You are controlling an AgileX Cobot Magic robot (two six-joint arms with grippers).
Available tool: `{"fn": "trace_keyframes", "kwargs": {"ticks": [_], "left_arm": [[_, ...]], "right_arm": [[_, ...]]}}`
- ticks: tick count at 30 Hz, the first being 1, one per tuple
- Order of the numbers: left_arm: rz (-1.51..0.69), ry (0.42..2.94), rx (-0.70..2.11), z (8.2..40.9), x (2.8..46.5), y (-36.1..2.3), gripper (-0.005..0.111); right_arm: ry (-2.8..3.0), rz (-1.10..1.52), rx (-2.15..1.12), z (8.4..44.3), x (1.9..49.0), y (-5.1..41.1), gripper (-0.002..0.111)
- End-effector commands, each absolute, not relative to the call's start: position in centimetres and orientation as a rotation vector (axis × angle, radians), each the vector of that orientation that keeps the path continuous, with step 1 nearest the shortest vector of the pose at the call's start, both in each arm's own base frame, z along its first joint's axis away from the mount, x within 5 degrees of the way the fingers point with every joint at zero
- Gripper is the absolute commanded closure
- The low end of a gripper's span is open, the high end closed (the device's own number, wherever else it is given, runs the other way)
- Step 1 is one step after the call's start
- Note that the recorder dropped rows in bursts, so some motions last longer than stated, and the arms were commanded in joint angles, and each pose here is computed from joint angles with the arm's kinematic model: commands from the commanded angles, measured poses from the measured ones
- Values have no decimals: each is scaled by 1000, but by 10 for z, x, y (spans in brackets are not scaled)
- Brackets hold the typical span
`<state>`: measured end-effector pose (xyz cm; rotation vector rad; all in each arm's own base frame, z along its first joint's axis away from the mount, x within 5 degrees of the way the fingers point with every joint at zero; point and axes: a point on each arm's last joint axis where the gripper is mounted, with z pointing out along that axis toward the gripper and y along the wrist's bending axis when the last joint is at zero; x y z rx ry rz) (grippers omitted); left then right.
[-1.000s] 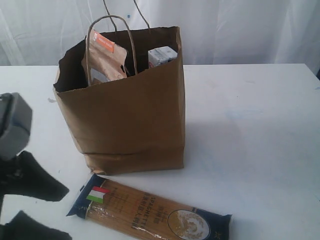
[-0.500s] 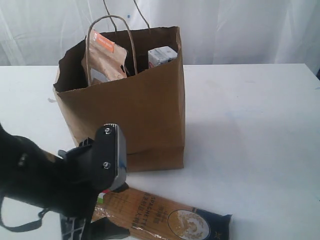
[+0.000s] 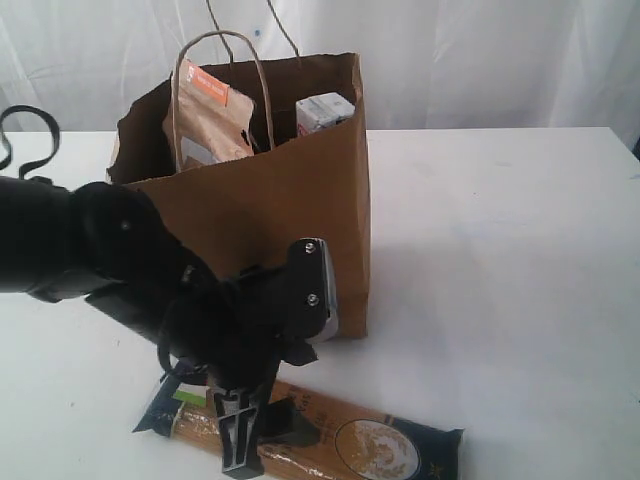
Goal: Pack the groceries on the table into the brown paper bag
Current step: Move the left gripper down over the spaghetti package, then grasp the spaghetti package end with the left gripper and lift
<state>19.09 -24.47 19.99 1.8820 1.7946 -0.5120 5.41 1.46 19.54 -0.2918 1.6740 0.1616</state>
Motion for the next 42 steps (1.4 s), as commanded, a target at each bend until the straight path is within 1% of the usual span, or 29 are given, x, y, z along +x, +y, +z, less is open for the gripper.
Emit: {"fn": "trace_keyframes", "kwargs": {"ticks": [1,6,10,13,18,25,29,31,33,38,39,42], "left_arm": [[-543,1687,2024,193,194,-257,33],[-580,1648,2111,183,195,-265,33],[-557,1546,2184,176,186,-276,33],[-515,1512,2193,169,180,-285,33],[-458,1522,2156,160,185,-294,33],[-493,1538,2084,177,194,-309,33],[-606,1541,2132,187,190,-314,33],[-675,1611,2141,187,187,-315,33],[-681,1670,2173,185,187,-315,33],[-527,1773,2167,179,195,-308,32],[-516,1789,2160,179,195,-308,30],[-511,1810,2139,179,196,-308,14]], "right_arm": [[1675,150,-291,194,54,14,108],[1675,150,-291,194,54,14,108],[1675,150,-291,194,54,14,108],[1675,150,-291,194,54,14,108],[1675,150,-291,194,54,14,108],[1675,150,-291,194,54,14,108],[1675,150,-291,194,54,14,108],[1675,150,-291,194,54,14,108],[1675,150,-291,194,54,14,108],[1675,150,-291,194,54,14,108],[1675,150,-291,194,54,14,108],[1675,150,-291,194,54,14,108]]}}
